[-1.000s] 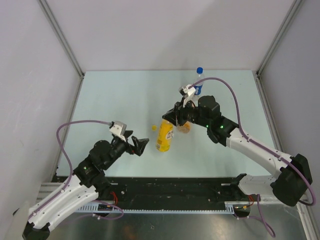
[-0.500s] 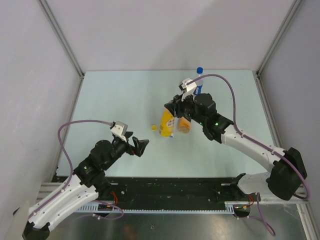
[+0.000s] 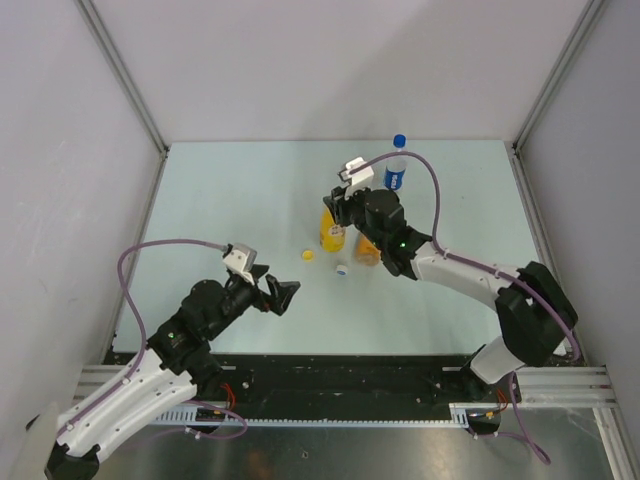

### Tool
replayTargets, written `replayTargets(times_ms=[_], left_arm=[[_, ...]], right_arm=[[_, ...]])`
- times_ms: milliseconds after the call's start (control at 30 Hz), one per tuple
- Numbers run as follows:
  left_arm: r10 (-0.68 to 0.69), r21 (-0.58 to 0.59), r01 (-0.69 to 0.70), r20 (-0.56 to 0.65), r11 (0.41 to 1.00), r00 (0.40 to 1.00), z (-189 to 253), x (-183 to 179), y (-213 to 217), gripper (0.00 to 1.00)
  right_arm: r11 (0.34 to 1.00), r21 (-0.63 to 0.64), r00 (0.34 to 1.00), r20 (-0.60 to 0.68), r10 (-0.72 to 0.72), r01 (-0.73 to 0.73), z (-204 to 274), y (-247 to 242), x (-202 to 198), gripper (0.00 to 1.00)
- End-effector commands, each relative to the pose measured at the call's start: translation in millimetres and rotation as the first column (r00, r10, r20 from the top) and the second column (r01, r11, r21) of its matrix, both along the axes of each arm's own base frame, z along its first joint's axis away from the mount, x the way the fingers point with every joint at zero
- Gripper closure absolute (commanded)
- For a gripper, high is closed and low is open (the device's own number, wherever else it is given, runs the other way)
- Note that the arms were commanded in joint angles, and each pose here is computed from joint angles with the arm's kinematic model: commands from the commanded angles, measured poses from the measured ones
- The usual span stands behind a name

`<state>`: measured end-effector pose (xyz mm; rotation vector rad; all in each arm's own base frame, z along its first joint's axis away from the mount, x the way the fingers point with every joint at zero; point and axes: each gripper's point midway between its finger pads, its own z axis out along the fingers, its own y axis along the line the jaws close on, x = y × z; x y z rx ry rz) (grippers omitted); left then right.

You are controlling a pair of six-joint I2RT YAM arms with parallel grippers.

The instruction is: Unscrew the bottle caps

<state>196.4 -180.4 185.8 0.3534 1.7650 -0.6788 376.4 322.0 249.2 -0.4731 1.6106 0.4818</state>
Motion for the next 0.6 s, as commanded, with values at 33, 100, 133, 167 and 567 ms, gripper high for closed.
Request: replayTargets(times_ms=[33, 100, 133, 167, 567], left_arm=[[-0.03, -0.013, 0.03, 0.005, 0.999, 1.0, 9, -2, -6, 0.01], [-0.029, -0.007, 0.029, 0.001, 1.0, 1.0, 8, -2, -6, 0.0], [-0.028, -0.005, 0.028, 0.0, 1.0, 1.0, 8, -1, -6, 0.01], [-0.029, -0.003, 0.029, -0.002, 1.0, 1.0, 7, -1, -6, 0.01], [-0.029, 0.008, 0.03, -0.023, 1.0, 0.999, -2, -1, -7, 0.01]], right_arm=[[0.999, 0.033, 0.995, 0.092, -0.043, 0.04, 17, 12, 17, 1.0], [0.999, 0.011, 0.997, 0.075, -0.034, 0.033, 6, 15, 17, 0.94], [1.0, -0.001, 0.997, 0.069, -0.027, 0.028, 2, 17, 16, 0.89], [1.0, -0.016, 0.998, 0.065, -0.022, 0.023, -1, 18, 14, 0.82], [0.999, 0.006, 0.998, 0.046, 0.036, -0.036, 22, 17, -10, 0.13]])
